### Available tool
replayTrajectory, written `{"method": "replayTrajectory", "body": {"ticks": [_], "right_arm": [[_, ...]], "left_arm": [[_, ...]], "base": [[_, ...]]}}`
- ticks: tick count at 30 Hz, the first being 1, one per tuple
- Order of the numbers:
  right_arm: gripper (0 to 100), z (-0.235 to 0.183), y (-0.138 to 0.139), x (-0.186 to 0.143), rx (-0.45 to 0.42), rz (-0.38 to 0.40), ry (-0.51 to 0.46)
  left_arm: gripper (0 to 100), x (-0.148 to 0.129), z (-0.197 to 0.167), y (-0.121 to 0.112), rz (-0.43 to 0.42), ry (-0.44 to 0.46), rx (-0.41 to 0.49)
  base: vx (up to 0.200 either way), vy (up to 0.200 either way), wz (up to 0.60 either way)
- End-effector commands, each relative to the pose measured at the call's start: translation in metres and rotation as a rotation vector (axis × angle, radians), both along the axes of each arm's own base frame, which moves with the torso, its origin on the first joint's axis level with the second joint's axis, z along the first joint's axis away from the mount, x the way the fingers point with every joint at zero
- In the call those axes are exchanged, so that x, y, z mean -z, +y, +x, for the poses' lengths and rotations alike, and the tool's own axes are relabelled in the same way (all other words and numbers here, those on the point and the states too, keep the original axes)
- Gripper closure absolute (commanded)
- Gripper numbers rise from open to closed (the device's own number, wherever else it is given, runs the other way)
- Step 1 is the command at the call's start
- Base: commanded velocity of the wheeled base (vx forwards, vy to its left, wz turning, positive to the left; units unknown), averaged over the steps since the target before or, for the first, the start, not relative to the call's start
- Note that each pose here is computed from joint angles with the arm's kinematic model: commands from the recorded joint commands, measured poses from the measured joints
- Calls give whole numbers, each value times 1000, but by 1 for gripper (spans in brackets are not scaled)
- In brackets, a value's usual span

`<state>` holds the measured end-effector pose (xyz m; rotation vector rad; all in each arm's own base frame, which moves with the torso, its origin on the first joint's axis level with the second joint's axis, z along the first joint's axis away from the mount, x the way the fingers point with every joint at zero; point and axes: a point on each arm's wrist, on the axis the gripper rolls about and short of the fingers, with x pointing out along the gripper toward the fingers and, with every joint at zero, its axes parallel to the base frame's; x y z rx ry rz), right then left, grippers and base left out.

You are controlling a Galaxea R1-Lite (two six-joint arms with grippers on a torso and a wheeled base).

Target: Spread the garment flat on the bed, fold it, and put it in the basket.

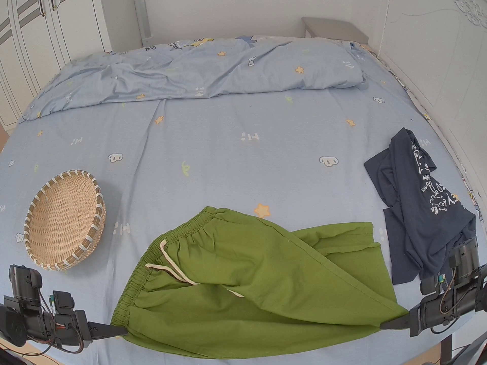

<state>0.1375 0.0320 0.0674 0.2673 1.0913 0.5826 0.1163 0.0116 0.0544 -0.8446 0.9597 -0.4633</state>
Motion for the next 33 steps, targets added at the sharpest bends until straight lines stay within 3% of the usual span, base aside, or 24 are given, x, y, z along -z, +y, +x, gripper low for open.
{"method": "replayTrajectory", "body": {"ticks": [1,6,7,8,19,21,26,33], "right_arm": [[100,-9,1,9,-19,-7,51],[100,-5,2,17,-20,-10,66],[100,-5,2,20,-23,-12,66],[0,-4,2,22,-24,-14,67],[0,-4,4,21,-33,-15,27],[0,-7,1,12,-11,-8,-33],[0,-12,-10,-7,72,-20,-150],[0,-8,-21,-47,164,-34,-285]], "left_arm": [[100,-2,-10,-2,25,-25,14],[100,1,-15,-4,41,-6,53],[0,2,-16,-4,45,-5,58],[0,3,-16,-4,51,-2,66],[0,-2,-9,-1,58,-31,57],[0,-15,-2,1,67,-93,35],[0,-59,23,4,55,-139,-4],[0,-127,61,-2,103,-217,55]], "base": [[0,0,0],[0,0,0],[0,0,0],[0,0,0],[0,0,0],[0,0,0],[0,0,0],[0,0,0]]}}
